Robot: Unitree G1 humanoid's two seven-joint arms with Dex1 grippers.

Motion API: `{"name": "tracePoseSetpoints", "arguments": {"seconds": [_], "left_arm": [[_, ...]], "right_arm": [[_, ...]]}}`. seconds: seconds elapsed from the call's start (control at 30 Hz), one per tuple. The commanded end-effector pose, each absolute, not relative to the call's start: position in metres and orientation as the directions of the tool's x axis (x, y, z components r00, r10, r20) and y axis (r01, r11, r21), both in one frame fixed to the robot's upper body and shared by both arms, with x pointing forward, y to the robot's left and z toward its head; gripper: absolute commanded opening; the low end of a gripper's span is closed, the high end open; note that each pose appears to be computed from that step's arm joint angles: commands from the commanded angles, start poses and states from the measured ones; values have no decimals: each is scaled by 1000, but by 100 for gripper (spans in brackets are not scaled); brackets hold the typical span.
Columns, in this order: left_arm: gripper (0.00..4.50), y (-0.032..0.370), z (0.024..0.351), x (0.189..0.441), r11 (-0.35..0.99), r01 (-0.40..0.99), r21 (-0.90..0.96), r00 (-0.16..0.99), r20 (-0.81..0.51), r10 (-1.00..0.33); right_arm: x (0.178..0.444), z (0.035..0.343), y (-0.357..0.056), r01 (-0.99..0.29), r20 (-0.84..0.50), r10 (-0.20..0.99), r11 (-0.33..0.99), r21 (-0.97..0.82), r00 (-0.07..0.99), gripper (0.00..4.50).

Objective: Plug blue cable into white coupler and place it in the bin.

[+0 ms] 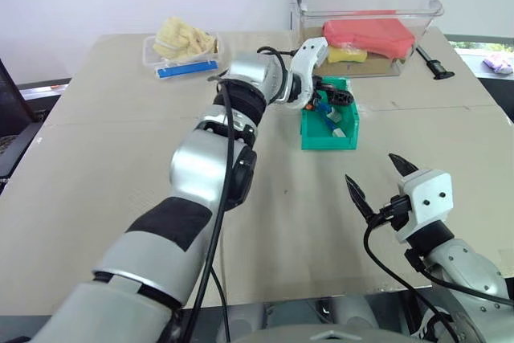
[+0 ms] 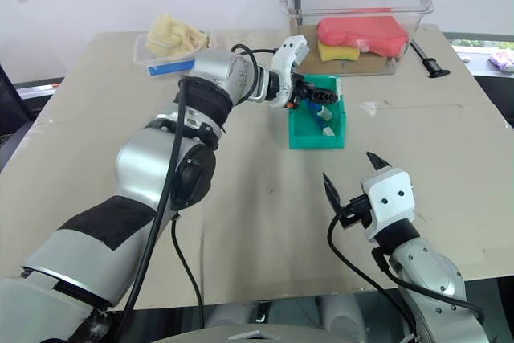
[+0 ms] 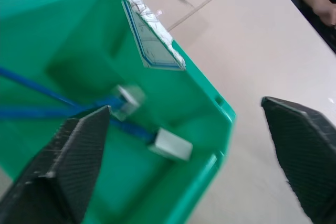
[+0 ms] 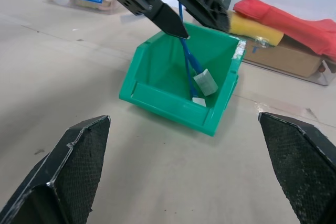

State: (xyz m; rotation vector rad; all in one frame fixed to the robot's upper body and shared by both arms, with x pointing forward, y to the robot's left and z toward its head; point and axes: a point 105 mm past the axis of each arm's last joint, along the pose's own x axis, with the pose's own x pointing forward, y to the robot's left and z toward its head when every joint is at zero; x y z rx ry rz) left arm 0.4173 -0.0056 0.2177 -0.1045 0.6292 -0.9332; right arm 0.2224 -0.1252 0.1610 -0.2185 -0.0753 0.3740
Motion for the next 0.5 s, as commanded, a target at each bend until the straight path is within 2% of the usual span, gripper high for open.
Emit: {"name": "tracePoseSetpoints", "arguments": {"seconds": [0.03,0.07,0.17,0.2,0.27,0.37,0.43,0.5], "left_arm": [[447,0,260,410,511,799,-317,413,-329,-849],[447,3,263,407,499,808,-315,408,-311,-858],[447,32,280,394,475,859,-192,468,-86,-880],[447,45,279,388,497,865,-68,497,-19,-868],[447,62,262,369,500,863,76,502,-9,-865],[447,80,244,347,473,861,186,480,4,-877],[447,100,231,333,467,878,107,467,20,-884],[447,114,217,322,471,874,117,475,0,-880]], "right_arm": [[222,173,-127,-344,90,373,909,-233,924,450],[222,173,-127,-346,92,374,909,-231,923,450],[225,175,-132,-354,92,383,906,-230,919,450],[226,176,-135,-358,92,387,905,-228,918,450],[227,176,-140,-373,83,400,899,-232,913,450],[227,177,-149,-397,66,423,886,-240,904,450],[228,177,-162,-416,43,440,873,-253,897,450],[228,178,-173,-440,17,461,857,-267,887,450]]}}
